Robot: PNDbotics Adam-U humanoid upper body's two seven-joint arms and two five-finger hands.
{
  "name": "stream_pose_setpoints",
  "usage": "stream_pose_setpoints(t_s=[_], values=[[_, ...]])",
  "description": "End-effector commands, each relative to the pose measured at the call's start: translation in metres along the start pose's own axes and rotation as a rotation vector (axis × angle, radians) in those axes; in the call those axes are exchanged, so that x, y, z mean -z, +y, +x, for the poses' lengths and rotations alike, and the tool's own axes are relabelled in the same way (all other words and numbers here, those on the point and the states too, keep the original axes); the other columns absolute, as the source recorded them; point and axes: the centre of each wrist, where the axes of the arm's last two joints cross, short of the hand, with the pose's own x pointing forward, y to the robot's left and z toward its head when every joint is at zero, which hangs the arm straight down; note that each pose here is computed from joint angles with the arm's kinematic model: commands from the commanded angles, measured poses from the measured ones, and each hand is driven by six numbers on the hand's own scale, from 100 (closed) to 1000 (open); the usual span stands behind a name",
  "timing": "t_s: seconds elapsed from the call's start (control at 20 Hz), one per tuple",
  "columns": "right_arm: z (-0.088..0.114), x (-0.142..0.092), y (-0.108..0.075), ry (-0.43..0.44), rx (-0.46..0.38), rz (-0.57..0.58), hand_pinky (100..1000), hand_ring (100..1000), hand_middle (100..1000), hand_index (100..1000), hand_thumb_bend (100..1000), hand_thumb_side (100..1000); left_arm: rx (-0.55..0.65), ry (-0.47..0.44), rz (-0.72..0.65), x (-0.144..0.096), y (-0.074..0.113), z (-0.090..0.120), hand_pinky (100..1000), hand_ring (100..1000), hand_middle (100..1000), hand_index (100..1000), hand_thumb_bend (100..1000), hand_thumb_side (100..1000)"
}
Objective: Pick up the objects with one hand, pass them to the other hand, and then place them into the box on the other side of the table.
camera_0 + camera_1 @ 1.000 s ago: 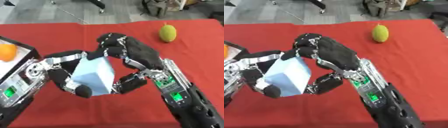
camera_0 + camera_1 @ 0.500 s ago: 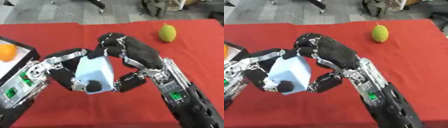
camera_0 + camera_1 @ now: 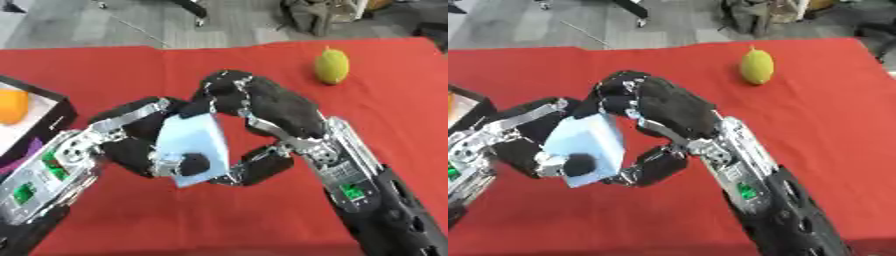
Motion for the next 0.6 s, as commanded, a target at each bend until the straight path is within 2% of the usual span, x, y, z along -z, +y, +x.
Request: stream_pose_setpoints(t_s=[0.05,0.1,0.25,0.4,0.6], values=[[0.001,-0.004,0.004,-0.004,-0.022,0.108,855,832,882,1000,605,542,0.034,0.005,0.029,-0.006,0.014,0.005,633,378,273,440,347,355],[0.001,-0.005,0.004,0.001,-0.026,0.132,862,845,916,1000,617,555,0.034,0.015,0.02,-0.007,0.014,0.003,633,379,273,440,348,353],[0.001,-0.006,0.002,0.013,-0.057,0.176,869,863,944,1000,664,568,0.042,0.049,-0.022,-0.008,0.014,-0.002,633,380,275,442,355,347],[0.002,-0.007,0.0,0.037,-0.084,0.183,862,849,929,1000,693,582,0.055,0.076,-0.054,-0.008,0.014,-0.005,632,382,276,443,358,343],[0.002,-0.009,0.0,0.084,-0.112,0.139,841,809,886,1000,685,581,0.055,0.105,-0.059,-0.01,0.015,-0.009,630,381,277,442,361,340]])
